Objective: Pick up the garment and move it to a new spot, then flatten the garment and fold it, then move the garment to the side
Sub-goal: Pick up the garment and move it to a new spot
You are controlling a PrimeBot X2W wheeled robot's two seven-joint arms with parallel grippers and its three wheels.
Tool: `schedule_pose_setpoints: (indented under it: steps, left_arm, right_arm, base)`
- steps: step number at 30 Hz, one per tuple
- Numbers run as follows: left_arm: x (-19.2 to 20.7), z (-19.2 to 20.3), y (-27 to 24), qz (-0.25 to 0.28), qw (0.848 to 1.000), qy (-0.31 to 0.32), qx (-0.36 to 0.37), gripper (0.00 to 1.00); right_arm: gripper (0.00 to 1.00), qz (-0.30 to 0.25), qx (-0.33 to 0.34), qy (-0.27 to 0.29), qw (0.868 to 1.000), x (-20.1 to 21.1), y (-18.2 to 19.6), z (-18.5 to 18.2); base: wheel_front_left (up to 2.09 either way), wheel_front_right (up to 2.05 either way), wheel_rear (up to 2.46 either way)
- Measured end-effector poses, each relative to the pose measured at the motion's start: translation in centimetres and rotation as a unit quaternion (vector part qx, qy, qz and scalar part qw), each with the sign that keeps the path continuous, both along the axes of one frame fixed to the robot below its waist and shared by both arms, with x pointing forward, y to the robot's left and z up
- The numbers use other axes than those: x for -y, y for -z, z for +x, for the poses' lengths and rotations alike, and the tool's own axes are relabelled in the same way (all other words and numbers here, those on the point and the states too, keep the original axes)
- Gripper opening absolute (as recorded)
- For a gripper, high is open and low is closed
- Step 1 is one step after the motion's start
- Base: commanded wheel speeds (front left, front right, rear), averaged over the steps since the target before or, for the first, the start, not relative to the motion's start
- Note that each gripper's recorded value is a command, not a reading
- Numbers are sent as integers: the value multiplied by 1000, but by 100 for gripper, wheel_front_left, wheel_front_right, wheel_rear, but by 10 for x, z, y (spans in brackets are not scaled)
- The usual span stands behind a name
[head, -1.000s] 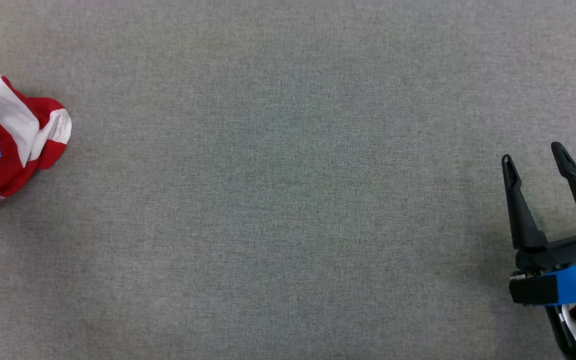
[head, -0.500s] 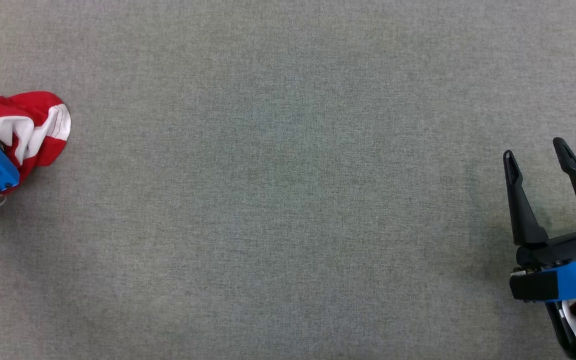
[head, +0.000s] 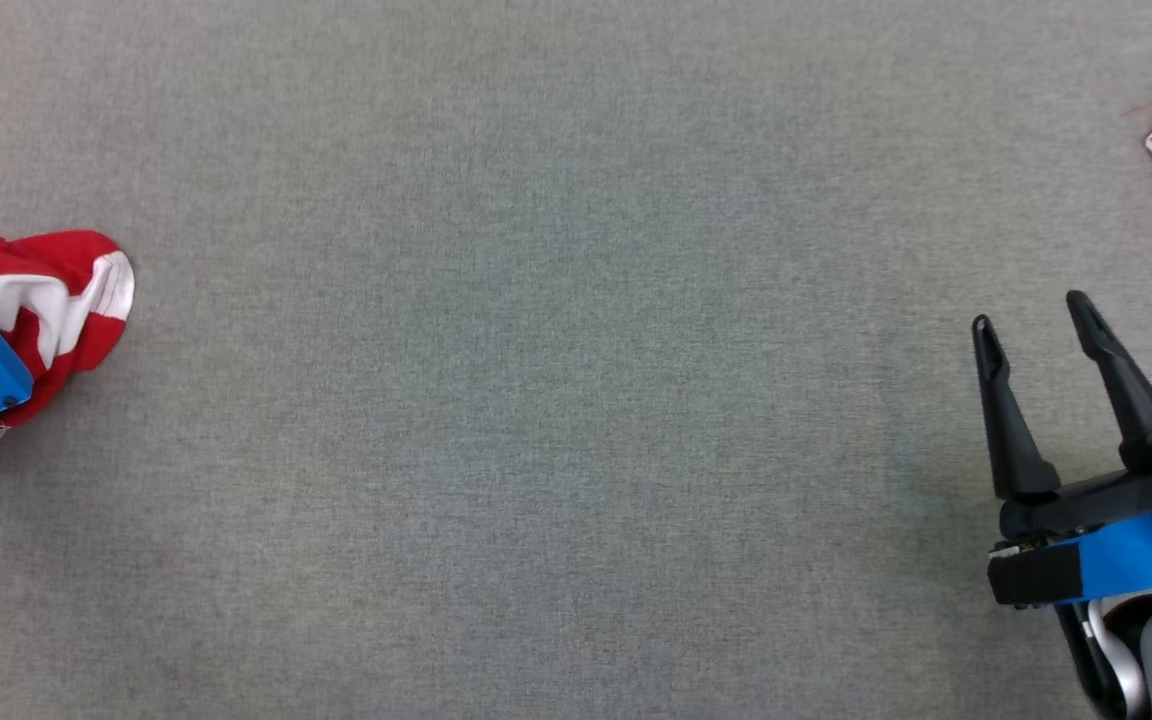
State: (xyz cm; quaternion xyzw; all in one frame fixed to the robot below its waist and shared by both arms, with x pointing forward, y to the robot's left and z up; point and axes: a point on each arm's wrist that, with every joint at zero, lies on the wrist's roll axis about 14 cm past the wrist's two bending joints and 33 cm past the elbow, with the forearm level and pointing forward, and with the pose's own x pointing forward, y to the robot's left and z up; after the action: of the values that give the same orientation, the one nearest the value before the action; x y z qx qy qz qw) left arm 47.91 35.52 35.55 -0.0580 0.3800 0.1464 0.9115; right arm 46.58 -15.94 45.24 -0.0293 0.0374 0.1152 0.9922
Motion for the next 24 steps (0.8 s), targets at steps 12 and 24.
schedule_pose_setpoints:
  steps: [12, 24]
  left_arm:
    - [34, 74, -147, 91, 960, 104, 244, 0]
    - [202, 113, -299, 96, 837, 281, 459, 0]
  right_arm:
    - [100, 22, 42, 24, 999, 6, -38, -26]
    - [100, 40, 68, 92, 993, 41, -56, -65]
  base:
    - [0, 0, 0]
    - [0, 0, 0]
